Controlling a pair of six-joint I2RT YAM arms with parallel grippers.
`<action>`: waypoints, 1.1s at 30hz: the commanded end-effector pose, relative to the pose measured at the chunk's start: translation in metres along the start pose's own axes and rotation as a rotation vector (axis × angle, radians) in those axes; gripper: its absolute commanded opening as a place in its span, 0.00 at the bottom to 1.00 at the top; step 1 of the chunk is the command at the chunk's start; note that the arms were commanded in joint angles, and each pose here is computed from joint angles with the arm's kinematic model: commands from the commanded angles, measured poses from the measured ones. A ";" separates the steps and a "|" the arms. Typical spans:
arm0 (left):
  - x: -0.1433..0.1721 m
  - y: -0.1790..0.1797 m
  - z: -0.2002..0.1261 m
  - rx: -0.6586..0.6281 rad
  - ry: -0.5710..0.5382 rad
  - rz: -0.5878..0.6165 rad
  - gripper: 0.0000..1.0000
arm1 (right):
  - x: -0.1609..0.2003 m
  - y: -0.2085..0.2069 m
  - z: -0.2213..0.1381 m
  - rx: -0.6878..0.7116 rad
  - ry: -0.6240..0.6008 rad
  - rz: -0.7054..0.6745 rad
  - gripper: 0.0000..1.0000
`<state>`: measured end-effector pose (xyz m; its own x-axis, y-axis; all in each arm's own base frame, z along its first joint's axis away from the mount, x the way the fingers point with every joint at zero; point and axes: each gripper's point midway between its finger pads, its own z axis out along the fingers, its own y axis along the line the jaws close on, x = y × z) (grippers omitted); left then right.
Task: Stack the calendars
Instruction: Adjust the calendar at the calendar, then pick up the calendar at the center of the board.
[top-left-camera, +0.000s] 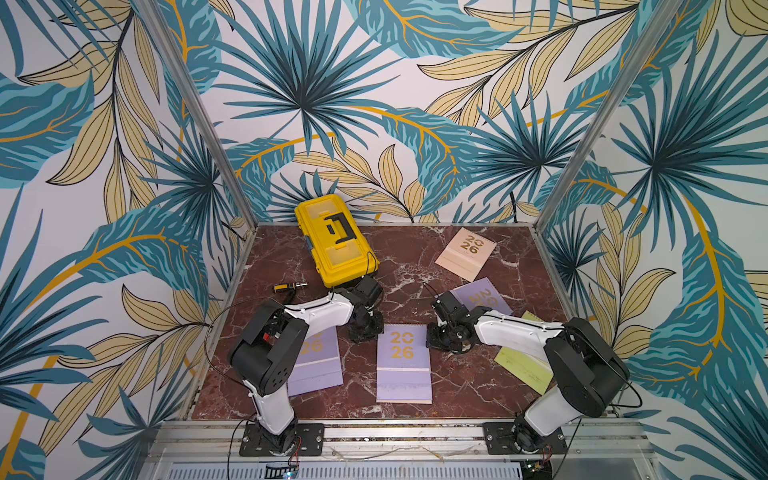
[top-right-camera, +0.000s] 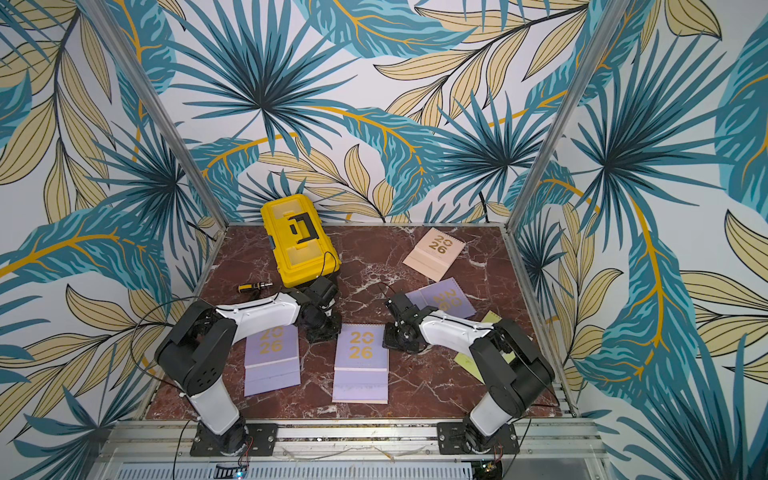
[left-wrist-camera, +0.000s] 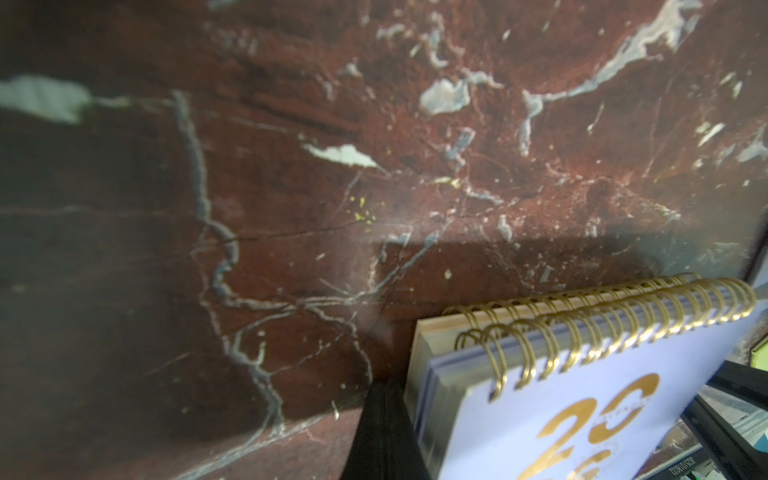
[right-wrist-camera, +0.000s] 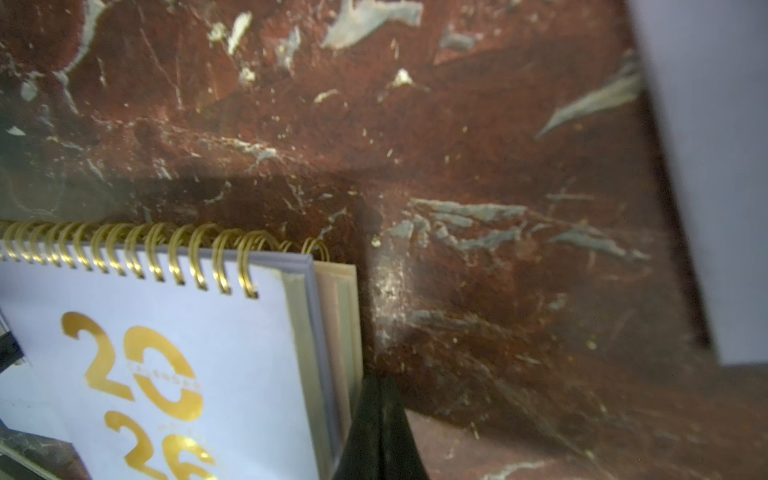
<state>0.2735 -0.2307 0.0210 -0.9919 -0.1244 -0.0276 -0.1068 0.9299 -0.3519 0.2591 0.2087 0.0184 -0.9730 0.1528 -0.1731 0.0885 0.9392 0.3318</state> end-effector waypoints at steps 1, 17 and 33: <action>0.002 -0.007 0.005 0.016 0.012 0.007 0.00 | 0.000 0.011 0.003 -0.048 0.014 -0.002 0.00; -0.010 0.007 -0.031 -0.074 -0.074 0.044 0.00 | -0.015 -0.039 -0.059 0.114 -0.096 0.018 0.00; -0.004 -0.041 -0.083 0.004 -0.150 0.118 0.00 | -0.033 -0.109 -0.106 0.028 -0.226 0.372 0.40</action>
<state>0.2683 -0.2241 0.0924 -0.9823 -0.0839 -0.1674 -0.0260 0.9465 -0.3218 0.2705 0.0728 0.0981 -0.8086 0.4974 -0.3142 0.3840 0.8508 0.3586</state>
